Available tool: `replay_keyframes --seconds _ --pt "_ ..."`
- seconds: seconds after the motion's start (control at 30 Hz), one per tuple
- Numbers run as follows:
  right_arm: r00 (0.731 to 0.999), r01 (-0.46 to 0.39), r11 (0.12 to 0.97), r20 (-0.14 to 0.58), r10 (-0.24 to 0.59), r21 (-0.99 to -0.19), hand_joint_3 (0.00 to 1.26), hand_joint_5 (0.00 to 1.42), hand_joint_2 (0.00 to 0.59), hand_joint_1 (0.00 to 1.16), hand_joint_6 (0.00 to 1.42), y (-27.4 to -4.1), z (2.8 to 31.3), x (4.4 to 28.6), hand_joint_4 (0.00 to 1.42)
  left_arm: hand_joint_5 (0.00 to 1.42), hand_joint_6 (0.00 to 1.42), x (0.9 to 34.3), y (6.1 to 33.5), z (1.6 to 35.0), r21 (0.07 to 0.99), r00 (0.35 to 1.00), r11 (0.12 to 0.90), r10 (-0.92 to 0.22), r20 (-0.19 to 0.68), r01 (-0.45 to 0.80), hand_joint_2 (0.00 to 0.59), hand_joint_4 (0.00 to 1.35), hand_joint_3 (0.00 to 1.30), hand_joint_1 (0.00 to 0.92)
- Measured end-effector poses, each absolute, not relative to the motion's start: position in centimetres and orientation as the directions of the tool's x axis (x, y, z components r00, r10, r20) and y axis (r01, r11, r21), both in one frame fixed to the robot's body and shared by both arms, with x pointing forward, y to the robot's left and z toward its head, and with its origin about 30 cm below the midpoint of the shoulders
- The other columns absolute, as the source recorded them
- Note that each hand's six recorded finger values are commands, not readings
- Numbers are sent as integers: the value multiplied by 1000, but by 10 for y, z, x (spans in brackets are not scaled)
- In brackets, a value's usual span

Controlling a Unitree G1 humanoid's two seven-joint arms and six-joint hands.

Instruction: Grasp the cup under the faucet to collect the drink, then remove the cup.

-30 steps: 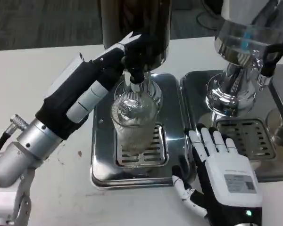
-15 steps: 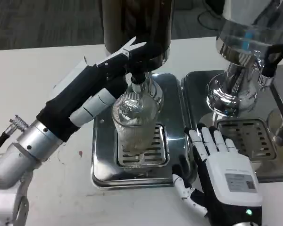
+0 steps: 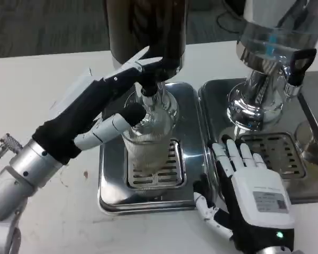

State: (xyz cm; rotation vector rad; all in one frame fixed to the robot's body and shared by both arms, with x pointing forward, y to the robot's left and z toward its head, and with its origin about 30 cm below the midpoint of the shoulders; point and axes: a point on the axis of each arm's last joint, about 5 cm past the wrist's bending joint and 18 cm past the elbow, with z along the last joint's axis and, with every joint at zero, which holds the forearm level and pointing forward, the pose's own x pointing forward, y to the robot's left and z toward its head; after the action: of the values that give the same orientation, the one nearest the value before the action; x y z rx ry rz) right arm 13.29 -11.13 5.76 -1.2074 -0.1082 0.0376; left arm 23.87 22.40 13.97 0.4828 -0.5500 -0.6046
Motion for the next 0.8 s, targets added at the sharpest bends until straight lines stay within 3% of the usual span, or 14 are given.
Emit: replay_keyframes --seconds 0.37,0.6,0.8 --pt "995 21 362 54 82 -932 95 0 420 186 63 -112 56 136 0 239 184 233 222 139 606 681 702 -651 334 374 117 45 253 0" --pt "995 18 372 54 84 -928 95 0 420 186 63 -112 56 137 0 239 184 230 221 140 663 673 673 -659 335 328 129 56 263 0" --pt "995 18 374 53 83 -927 95 0 420 186 63 -112 56 137 0 227 185 227 223 143 762 665 602 -673 323 239 138 56 267 0"
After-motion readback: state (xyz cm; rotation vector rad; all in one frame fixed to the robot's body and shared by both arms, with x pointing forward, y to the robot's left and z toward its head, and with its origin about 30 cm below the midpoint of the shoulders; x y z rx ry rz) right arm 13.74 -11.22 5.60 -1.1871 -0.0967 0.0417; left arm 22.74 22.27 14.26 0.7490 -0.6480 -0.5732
